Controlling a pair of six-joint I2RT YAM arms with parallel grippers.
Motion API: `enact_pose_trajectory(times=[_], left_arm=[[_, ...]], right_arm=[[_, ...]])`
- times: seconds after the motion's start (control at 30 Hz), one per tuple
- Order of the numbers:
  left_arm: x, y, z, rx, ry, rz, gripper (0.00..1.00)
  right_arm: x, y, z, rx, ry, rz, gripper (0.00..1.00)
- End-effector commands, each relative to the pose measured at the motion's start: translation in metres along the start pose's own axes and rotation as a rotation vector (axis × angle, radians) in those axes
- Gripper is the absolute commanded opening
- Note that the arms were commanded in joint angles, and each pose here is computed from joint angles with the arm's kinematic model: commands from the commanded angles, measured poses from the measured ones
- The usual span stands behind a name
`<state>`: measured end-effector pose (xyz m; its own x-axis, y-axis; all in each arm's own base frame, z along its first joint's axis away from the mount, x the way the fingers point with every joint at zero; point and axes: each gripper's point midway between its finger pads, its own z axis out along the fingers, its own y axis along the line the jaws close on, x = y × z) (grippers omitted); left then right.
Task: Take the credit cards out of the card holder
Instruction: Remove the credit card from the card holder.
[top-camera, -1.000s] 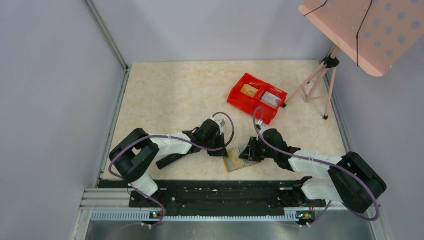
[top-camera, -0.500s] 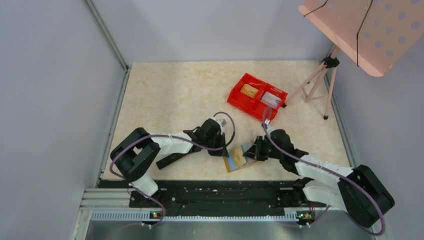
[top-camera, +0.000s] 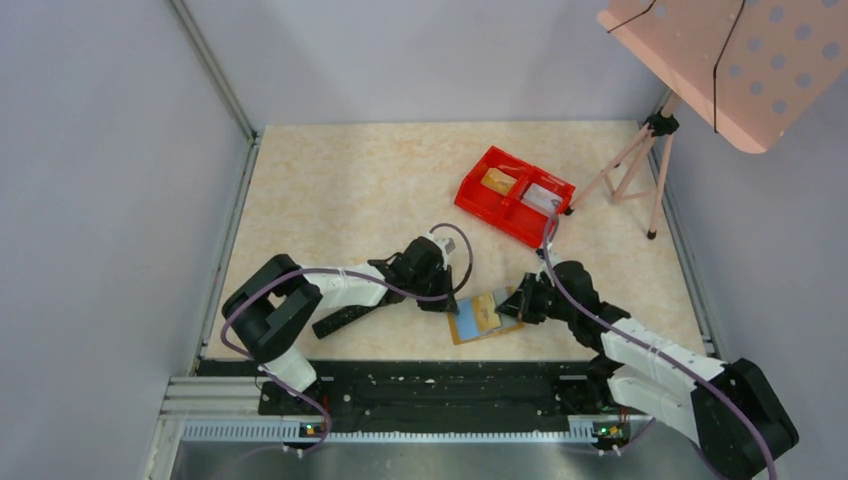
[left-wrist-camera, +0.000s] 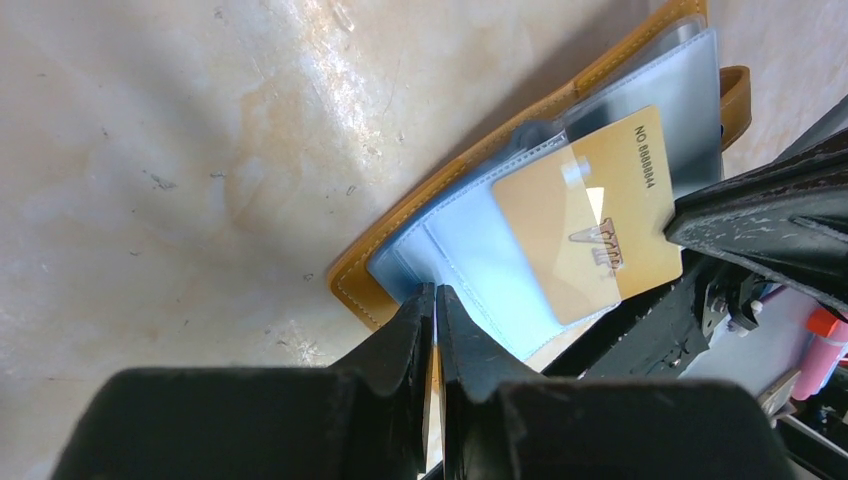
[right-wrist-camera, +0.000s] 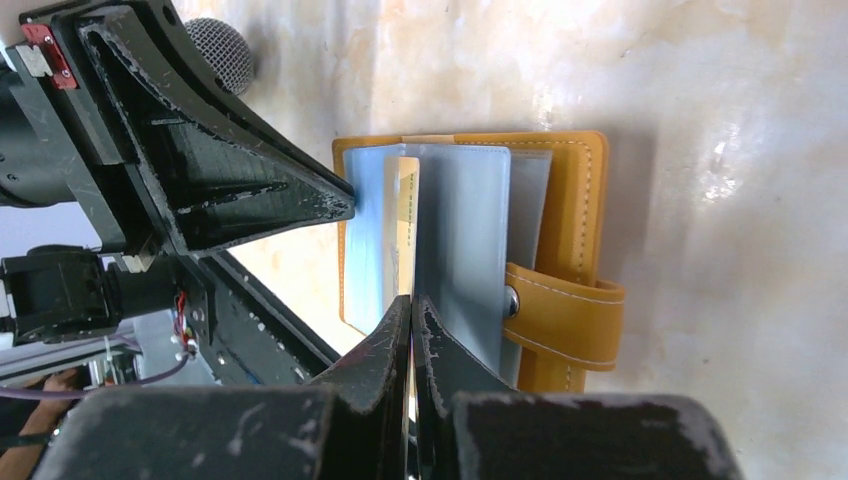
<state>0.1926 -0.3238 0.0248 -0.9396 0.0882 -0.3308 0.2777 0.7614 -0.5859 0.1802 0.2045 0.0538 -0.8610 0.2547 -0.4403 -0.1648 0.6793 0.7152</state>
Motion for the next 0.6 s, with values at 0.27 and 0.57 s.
enact_pose_trajectory(times=[0.27, 0.57], left_arm=[[0.002, 0.005, -0.007, -0.055, 0.023, 0.021, 0.13], [-0.025, -0.051, -0.05, 0.078, -0.03, 0.031, 0.39]], right_arm=[[-0.036, 0.005, -0.027, 0.107, -0.121, 0.001, 0.0], [-0.055, 0.028, -0.038, 0.05, -0.136, -0.107, 0.0]])
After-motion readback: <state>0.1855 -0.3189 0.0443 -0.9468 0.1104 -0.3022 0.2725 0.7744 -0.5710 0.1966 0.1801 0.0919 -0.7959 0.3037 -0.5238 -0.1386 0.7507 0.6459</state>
